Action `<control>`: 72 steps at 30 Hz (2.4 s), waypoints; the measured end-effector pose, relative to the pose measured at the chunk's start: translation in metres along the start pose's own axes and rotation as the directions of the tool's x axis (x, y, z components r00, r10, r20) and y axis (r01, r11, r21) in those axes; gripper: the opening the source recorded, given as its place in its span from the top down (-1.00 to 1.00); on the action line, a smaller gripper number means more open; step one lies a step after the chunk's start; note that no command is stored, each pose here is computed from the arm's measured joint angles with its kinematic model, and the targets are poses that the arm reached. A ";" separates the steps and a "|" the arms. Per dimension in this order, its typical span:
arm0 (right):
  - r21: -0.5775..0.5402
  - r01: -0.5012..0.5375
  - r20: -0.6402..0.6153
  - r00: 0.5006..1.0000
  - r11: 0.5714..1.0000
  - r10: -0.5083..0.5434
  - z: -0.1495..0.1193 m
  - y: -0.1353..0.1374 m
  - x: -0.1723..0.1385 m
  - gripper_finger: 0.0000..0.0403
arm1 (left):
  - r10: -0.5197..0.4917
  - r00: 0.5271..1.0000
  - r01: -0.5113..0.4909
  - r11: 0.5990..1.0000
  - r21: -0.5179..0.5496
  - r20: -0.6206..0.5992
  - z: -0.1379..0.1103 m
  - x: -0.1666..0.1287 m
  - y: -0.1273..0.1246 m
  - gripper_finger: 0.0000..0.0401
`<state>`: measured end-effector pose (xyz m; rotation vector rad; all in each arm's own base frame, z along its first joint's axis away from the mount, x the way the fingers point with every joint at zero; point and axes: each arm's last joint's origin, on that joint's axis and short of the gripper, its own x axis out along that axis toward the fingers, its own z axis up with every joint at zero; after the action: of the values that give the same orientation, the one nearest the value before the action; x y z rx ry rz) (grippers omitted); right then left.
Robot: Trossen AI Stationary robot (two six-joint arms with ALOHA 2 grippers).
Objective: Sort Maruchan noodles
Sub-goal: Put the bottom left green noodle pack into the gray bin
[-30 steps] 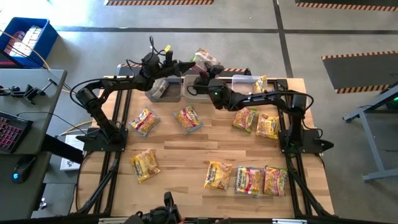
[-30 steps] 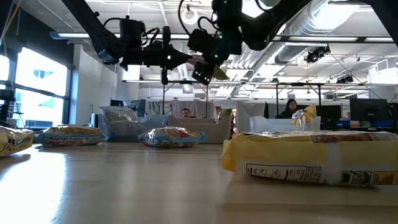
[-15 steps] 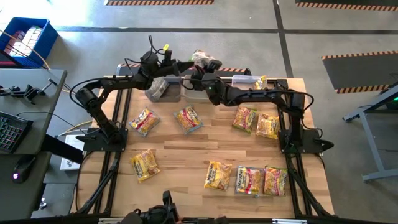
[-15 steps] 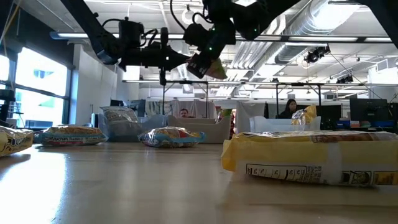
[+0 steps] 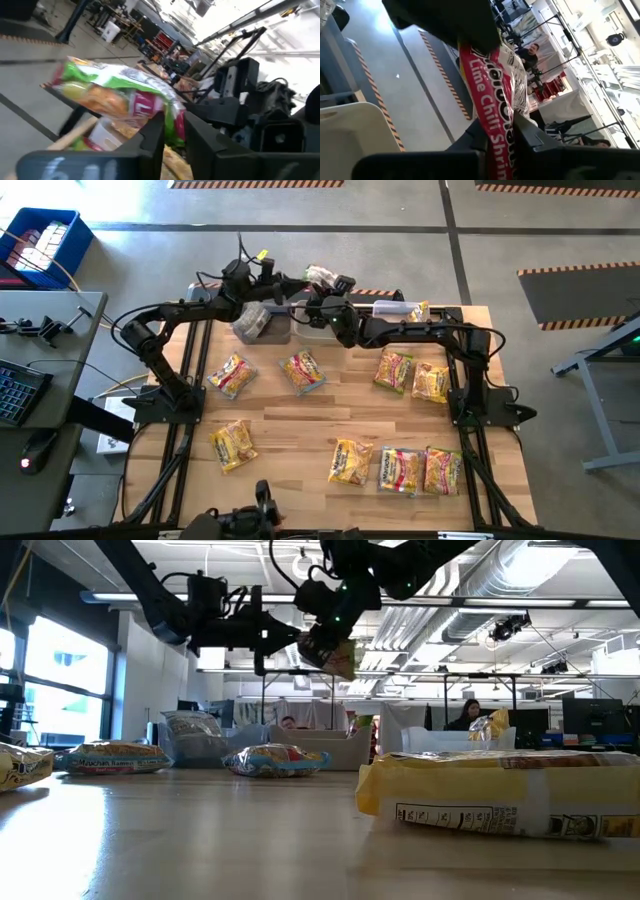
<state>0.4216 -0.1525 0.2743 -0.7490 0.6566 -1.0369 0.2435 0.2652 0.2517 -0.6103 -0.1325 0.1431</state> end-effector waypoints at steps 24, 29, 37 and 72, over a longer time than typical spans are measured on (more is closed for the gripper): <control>0.740 -0.290 -0.069 0.864 0.607 0.498 -0.066 -0.057 0.035 0.90 | 0.324 0.943 -0.312 0.776 0.548 0.079 -0.058 -0.039 -0.016 0.99; 0.893 -0.221 -0.086 0.770 0.391 0.632 -0.080 -0.059 0.036 0.90 | 0.381 0.922 -0.342 0.716 0.609 0.069 -0.093 -0.039 -0.042 0.99; 0.989 -0.063 -0.044 0.733 0.132 0.679 -0.080 -0.058 0.035 0.90 | 0.447 0.891 -0.397 0.680 0.617 0.080 -0.135 -0.039 -0.070 1.00; 0.959 0.211 -0.284 0.684 0.191 0.672 -0.087 -0.031 0.035 0.90 | 0.508 0.843 -0.512 0.661 0.548 0.175 -0.142 -0.039 -0.080 1.00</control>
<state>0.3510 -0.2141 0.2441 1.0017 0.5416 -1.1268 0.2363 0.1144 0.1797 -0.0103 0.0875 0.7162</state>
